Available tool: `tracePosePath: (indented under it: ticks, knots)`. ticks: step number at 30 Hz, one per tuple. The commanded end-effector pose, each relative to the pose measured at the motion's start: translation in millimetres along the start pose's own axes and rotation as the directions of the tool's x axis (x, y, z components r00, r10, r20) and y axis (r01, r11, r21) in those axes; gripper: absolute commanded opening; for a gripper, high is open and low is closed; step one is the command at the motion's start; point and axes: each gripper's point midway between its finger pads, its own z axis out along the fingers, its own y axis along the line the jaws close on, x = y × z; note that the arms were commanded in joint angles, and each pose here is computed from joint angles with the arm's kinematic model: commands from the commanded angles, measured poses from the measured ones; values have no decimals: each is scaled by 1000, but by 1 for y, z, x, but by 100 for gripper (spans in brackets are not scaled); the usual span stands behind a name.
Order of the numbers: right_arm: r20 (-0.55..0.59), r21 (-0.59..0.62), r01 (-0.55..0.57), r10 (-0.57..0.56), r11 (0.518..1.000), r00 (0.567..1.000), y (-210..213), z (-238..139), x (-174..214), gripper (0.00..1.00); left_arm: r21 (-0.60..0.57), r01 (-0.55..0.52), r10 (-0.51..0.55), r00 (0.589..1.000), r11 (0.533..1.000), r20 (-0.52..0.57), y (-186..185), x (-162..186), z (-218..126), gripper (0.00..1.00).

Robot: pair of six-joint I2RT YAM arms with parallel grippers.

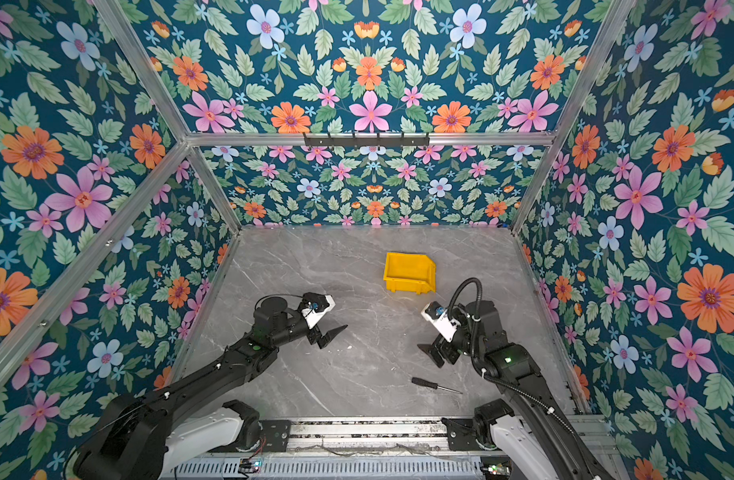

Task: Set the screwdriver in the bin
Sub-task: 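Lower the right gripper onto the black-handled screwdriver while the left arm moves inward, then close the right gripper on the screwdriver handle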

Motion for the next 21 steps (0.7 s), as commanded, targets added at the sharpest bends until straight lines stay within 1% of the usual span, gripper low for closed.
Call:
tracePosePath:
  ticks: [1, 6, 10, 15, 21]
  knots:
    - [-197, -92, 94, -111, 991, 974, 28, -1, 41, 99, 101, -22, 23, 1000, 995, -8, -22, 1, 1, 100]
    - [-328, -170, 194, -241, 966, 914, 48, 12, 74, 99, 215, -49, 54, 998, 975, -14, -42, 6, 3, 100]
    - [-391, -223, 212, -287, 951, 875, 60, 24, 95, 99, 333, -85, 103, 994, 939, -35, -65, 17, -5, 100]
    - [-433, -235, 202, -288, 951, 854, 64, 38, 114, 99, 403, -138, 142, 990, 905, 21, -85, 19, -18, 100]
    - [-485, -216, 188, -272, 958, 831, 57, 58, 126, 99, 408, -129, 140, 990, 904, 3, -88, 25, -20, 100]
